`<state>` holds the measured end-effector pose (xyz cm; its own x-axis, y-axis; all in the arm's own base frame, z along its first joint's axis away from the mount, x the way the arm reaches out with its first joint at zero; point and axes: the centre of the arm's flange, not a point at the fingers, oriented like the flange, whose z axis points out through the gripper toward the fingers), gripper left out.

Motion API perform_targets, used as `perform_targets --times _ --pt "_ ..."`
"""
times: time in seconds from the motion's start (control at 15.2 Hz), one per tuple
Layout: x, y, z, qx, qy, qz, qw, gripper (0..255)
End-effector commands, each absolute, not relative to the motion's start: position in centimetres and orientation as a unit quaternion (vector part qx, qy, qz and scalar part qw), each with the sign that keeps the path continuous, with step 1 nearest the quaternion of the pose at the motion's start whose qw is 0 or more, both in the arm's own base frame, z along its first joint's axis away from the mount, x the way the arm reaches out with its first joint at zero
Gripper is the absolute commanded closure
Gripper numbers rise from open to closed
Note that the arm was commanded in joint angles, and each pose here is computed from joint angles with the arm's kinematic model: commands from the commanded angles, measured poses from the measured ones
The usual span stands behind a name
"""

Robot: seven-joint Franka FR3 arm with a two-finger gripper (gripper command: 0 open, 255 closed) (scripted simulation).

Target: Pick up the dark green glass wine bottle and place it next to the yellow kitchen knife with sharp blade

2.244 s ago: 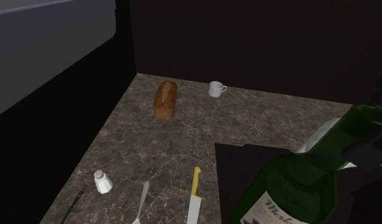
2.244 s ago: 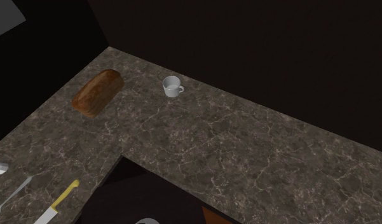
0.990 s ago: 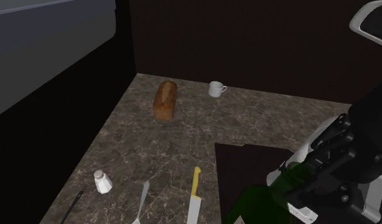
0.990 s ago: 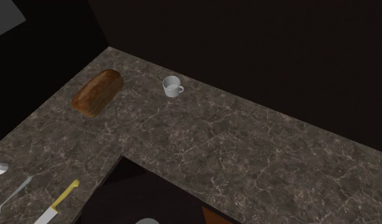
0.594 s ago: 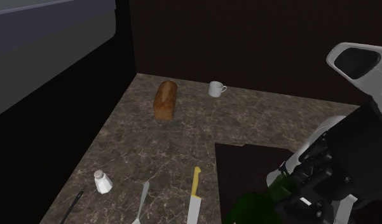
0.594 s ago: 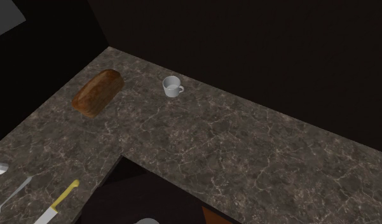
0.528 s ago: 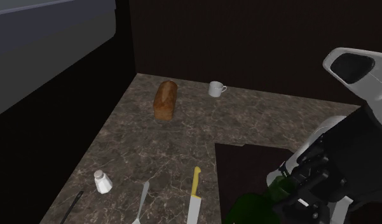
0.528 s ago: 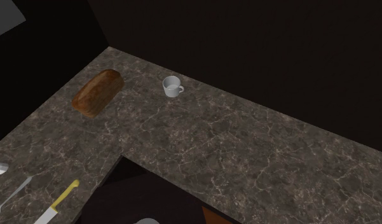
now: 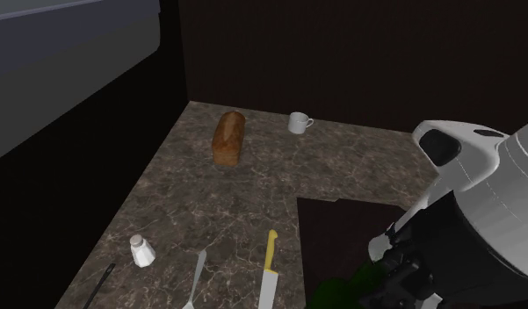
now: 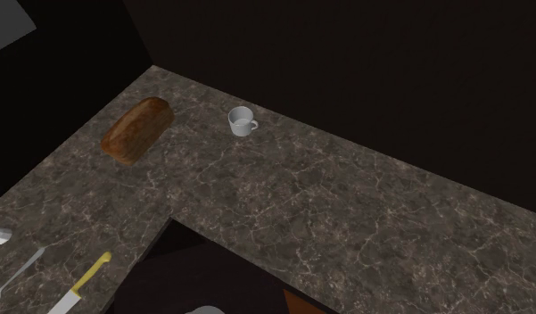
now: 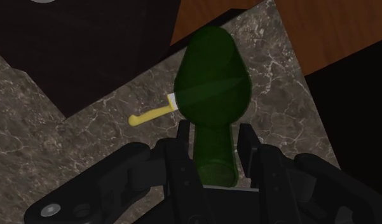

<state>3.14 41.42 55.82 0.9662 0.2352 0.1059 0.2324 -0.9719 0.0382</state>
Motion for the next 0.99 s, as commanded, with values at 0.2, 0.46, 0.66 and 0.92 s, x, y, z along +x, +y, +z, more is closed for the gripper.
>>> perform_targets --times 0.2,0.46,0.66,0.92 --pt "3.2 41.4 53.3 0.991 0.118 0.055 0.013 255" --pt "3.2 41.4 51.2 0.991 0.118 0.055 0.013 255" --pt "3.2 41.4 49.6 0.991 0.118 0.055 0.013 255" --pt "3.2 41.4 47.5 0.991 0.118 0.055 0.013 255"
